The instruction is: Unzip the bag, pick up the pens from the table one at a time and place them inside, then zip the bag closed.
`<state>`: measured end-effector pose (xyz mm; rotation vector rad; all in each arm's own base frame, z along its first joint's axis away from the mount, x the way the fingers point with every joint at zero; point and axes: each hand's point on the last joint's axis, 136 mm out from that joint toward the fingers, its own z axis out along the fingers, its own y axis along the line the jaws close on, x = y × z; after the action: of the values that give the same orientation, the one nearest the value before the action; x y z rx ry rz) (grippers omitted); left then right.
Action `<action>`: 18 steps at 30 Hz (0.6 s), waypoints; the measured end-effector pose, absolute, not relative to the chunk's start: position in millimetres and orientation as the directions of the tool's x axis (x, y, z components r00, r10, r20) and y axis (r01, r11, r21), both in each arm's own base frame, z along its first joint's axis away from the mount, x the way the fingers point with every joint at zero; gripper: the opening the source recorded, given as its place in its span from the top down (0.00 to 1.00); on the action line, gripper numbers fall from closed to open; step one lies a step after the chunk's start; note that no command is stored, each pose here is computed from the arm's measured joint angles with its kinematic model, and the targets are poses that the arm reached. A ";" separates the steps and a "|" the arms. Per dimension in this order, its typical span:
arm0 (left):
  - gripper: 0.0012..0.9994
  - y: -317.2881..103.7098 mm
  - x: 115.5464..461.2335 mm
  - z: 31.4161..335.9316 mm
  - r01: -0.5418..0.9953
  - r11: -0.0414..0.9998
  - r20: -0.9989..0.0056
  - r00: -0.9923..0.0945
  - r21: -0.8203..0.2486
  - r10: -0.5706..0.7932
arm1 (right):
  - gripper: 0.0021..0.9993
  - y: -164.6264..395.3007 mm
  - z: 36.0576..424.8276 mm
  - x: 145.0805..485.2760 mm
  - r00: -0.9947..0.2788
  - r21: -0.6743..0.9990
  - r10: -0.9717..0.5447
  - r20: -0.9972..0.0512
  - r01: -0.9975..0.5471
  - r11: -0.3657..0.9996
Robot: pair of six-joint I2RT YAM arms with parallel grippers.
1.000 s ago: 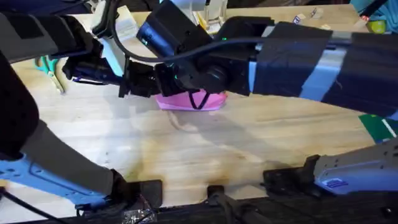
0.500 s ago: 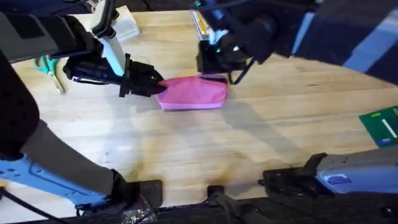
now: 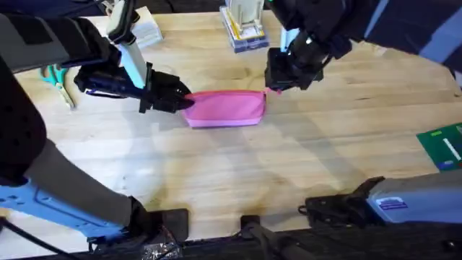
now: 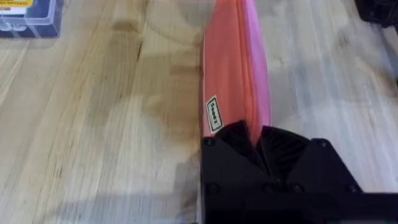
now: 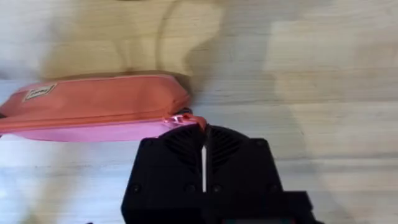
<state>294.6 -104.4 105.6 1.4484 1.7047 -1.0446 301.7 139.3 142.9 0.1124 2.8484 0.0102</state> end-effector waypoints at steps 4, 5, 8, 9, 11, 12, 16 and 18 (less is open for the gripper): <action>0.96 -107.5 294.2 106.7 0.986 0.061 -0.876 -0.165 -0.155 0.453 | 0.97 131.3 141.9 303.4 -0.957 0.033 0.111 -0.269 0.106 0.994; 0.96 -108.3 294.1 107.0 0.986 0.059 -0.877 -0.164 -0.155 0.452 | 0.97 130.3 141.8 303.9 -0.957 0.036 0.117 -0.267 0.111 0.993; 0.96 -108.8 294.0 107.2 0.986 0.058 -0.878 -0.164 -0.154 0.450 | 0.97 129.0 139.6 304.8 -0.956 0.042 0.124 -0.265 0.117 0.992; 0.96 -108.8 294.0 107.2 0.986 0.058 -0.878 -0.164 -0.154 0.450 | 0.97 128.2 137.1 303.8 -0.957 0.038 0.124 -0.262 0.118 0.992; 0.96 -108.7 294.0 107.1 0.986 0.058 -0.877 -0.164 -0.154 0.451 | 0.97 125.2 129.7 299.8 -0.961 0.025 0.121 -0.247 0.119 0.993; 0.96 -108.7 294.0 107.0 0.986 0.057 -0.877 -0.163 -0.154 0.451 | 0.97 123.2 125.2 298.2 -0.963 0.018 0.121 -0.241 0.120 0.993; 0.96 -108.7 293.9 107.0 0.986 0.057 -0.877 -0.164 -0.154 0.452 | 0.97 116.5 107.1 290.5 -0.969 -0.007 0.121 -0.217 0.126 0.992; 0.96 -108.7 294.0 107.2 0.986 0.058 -0.878 -0.164 -0.155 0.451 | 0.97 114.3 99.2 286.2 -0.972 -0.015 0.118 -0.203 0.124 0.992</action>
<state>294.0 -108.7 107.2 1.4507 1.6914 -1.0553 286.2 114.3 99.2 0.1798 2.9324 -0.0414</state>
